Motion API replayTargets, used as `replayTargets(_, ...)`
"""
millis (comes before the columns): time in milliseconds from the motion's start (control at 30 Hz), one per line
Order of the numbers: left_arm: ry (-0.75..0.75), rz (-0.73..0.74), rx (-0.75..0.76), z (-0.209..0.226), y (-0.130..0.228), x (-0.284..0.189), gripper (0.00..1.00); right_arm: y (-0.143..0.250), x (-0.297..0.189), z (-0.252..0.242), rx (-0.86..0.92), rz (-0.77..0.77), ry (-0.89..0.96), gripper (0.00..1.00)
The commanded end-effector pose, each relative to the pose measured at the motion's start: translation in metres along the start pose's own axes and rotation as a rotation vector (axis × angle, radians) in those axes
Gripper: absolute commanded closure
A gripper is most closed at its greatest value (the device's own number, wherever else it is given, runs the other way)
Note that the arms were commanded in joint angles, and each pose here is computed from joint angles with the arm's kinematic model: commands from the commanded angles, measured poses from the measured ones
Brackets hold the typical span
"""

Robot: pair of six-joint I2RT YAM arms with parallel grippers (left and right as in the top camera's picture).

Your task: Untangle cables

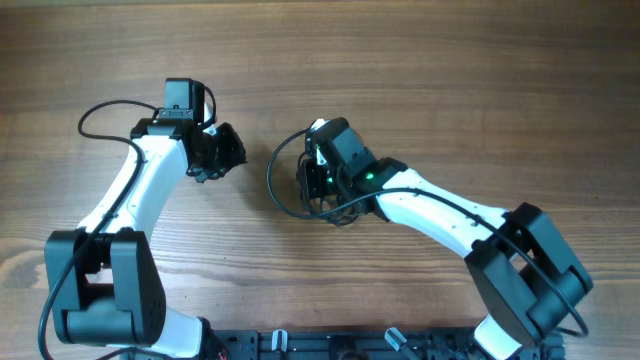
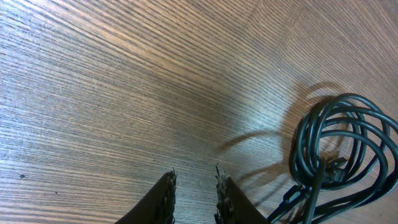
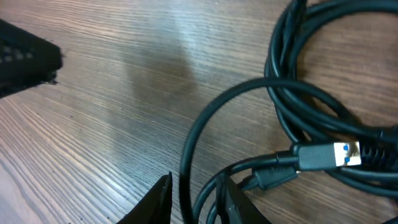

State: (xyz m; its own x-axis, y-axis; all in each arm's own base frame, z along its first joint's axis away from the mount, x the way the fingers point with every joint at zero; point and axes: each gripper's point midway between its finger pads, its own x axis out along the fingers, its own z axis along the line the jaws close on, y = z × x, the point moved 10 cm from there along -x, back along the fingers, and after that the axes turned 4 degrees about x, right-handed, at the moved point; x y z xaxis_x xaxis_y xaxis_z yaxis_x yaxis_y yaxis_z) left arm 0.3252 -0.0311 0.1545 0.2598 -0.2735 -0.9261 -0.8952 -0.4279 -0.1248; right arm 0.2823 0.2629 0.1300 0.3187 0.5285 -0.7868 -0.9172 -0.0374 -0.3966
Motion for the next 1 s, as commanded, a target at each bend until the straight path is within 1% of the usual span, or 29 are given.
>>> replayTargets(0, -0.019, 0.014, -0.013, 0.004, 0.002, 0.005, 0.75, 0.012, 0.017, -0.006, 0.037, 0.062, 0.012, 0.8)
replayTargets(33, -0.019, 0.013, -0.013, 0.004, 0.002, 0.005, 0.75, 0.012, 0.017, -0.005, 0.037, 0.068, 0.005, 0.86)
replayTargets(67, -0.019, 0.013, -0.013, 0.004, 0.002, 0.005, 0.75, 0.012, 0.018, -0.005, 0.037, 0.069, 0.003, 0.95)
replayTargets(200, -0.02, 0.016, -0.014, 0.004, 0.002, 0.005, 0.75, -0.001, 0.0, 0.0, 0.031, 0.016, -0.032, 0.96)
replayTargets(333, -0.021, 0.018, -0.01, 0.004, 0.002, 0.005, 0.73, -0.028, -0.045, 0.006, 0.047, -0.093, -0.121, 0.96)
replayTargets(400, -0.022, 0.02, -0.01, 0.004, 0.003, 0.005, 0.77, -0.042, -0.073, 0.001, 0.109, -0.153, -0.161, 0.96)
replayTargets(533, -0.018, 0.022, 0.013, 0.004, 0.003, 0.005, 0.85, -0.061, -0.102, -0.021, 0.178, -0.209, -0.184, 0.96)
replayTargets(600, -0.019, 0.022, 0.013, 0.004, 0.003, 0.005, 0.87, -0.062, -0.103, -0.039, 0.225, -0.197, -0.142, 0.96)
replayTargets(700, -0.019, 0.021, 0.013, 0.004, 0.003, 0.005, 0.87, -0.053, -0.094, -0.068, 0.298, -0.134, -0.047, 0.96)
replayTargets(800, -0.018, 0.021, 0.014, 0.004, 0.003, 0.005, 0.87, -0.041, -0.076, -0.091, 0.358, -0.066, 0.053, 0.96)
replayTargets(967, -0.019, 0.021, 0.015, 0.004, 0.003, 0.005, 0.87, -0.025, -0.043, -0.112, 0.405, 0.04, 0.118, 0.96)
